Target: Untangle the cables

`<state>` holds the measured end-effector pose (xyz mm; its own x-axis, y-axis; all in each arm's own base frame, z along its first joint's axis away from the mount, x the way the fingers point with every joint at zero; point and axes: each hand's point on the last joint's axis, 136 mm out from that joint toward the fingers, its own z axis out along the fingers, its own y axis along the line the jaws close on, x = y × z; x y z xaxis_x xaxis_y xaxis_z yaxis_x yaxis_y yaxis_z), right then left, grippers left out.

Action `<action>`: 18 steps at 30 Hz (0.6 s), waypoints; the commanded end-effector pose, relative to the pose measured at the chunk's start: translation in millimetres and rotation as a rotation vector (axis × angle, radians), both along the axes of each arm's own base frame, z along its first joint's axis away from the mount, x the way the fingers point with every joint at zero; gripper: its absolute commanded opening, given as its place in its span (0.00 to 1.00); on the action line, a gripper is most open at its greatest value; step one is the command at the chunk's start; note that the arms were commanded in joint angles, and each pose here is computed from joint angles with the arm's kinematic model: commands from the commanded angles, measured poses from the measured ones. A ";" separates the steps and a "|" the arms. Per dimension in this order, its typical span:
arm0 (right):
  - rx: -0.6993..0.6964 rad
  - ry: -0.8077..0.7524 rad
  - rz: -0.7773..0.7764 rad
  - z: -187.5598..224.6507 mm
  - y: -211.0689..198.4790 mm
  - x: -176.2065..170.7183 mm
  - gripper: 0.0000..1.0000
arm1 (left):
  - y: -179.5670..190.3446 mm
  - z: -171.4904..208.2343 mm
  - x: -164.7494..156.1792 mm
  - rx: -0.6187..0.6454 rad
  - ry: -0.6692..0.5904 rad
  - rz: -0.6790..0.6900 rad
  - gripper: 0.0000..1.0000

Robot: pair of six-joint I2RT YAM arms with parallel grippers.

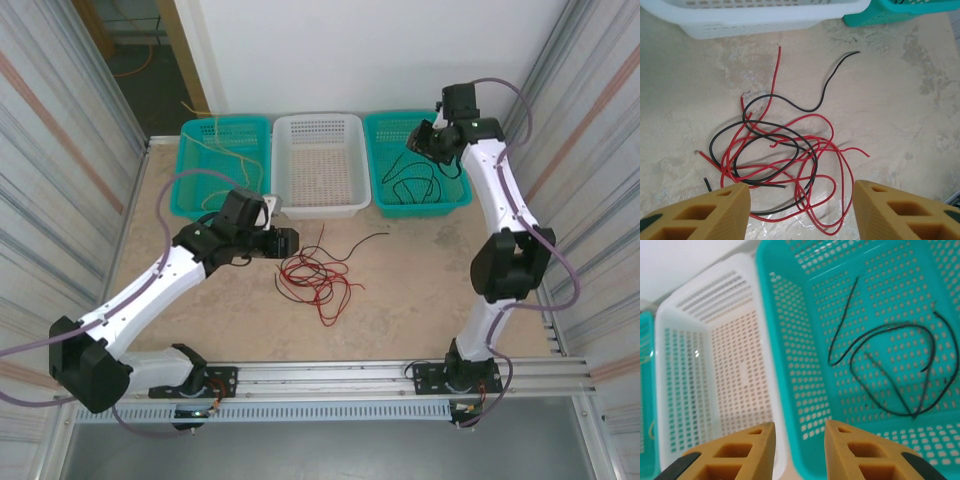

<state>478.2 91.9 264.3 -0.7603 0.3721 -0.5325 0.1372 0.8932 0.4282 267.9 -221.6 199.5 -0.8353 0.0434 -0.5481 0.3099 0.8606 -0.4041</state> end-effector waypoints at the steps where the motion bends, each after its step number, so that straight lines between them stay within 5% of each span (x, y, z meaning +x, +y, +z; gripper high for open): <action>1: -0.024 -0.067 0.090 21.0 30.0 -41.8 0.33 | 8.4 -4.3 3.6 0.051 -0.003 0.045 0.53; 10: 0.000 -0.003 0.276 -52.3 125.7 -152.2 0.43 | -1.9 -24.3 5.3 -0.007 0.022 0.051 0.44; 18: -0.054 0.172 0.341 -131.4 166.4 -194.7 0.44 | 2.3 -42.7 2.4 0.013 0.055 0.071 0.41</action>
